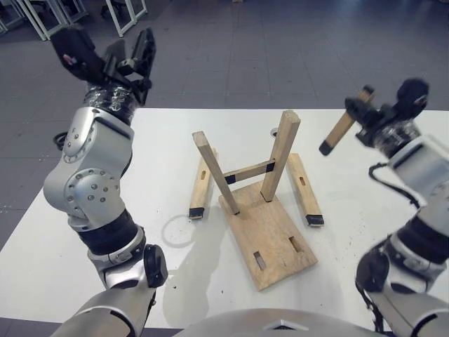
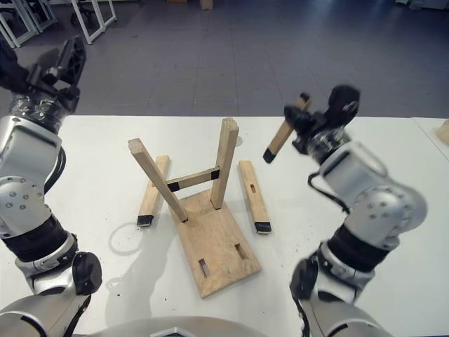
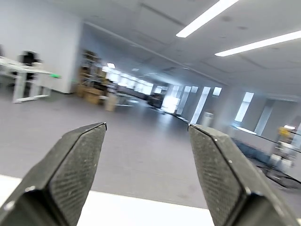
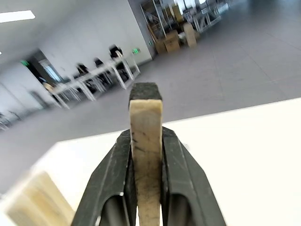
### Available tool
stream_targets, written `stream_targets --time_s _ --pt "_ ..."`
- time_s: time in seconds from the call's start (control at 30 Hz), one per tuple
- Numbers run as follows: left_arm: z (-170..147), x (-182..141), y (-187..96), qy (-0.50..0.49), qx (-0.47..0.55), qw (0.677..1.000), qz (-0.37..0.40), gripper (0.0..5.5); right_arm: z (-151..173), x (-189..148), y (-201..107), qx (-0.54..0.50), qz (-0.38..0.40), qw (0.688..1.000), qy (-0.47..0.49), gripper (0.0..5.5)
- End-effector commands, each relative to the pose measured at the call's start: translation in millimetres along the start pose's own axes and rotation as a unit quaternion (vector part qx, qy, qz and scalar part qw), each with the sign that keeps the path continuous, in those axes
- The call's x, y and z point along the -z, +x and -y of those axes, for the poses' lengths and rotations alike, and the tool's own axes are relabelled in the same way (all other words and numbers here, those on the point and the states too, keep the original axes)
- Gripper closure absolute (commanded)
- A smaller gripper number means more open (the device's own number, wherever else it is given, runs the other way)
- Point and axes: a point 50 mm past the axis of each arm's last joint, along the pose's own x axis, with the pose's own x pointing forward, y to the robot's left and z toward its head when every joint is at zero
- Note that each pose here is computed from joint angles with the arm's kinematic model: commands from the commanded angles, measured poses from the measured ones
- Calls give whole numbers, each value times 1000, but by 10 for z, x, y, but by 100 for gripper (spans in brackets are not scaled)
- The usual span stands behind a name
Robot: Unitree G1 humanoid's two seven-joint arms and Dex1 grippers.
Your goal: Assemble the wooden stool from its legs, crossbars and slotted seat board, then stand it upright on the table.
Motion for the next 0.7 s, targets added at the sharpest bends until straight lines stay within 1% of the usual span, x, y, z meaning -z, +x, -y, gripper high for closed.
stream_targets --time_s 0.03,0.1,0.27,0.43,0.7 --pt "-151 247 -60 18 -41 998 -38 230 1 314 71 7 -8 998 -56 510" --pt "-144 384 -93 23 -43 997 -56 230 1 451 169 4 -9 997 -73 510" --pt "-192 586 -138 31 -47 995 -86 230 17 665 356 -5 -11 995 -99 510" --pt "-223 647 -144 38 -49 994 -94 230 43 860 420 -5 -27 994 -104 510" --pt "-208 671 -130 43 -44 994 -95 230 119 1002 441 10 -37 993 -107 510"
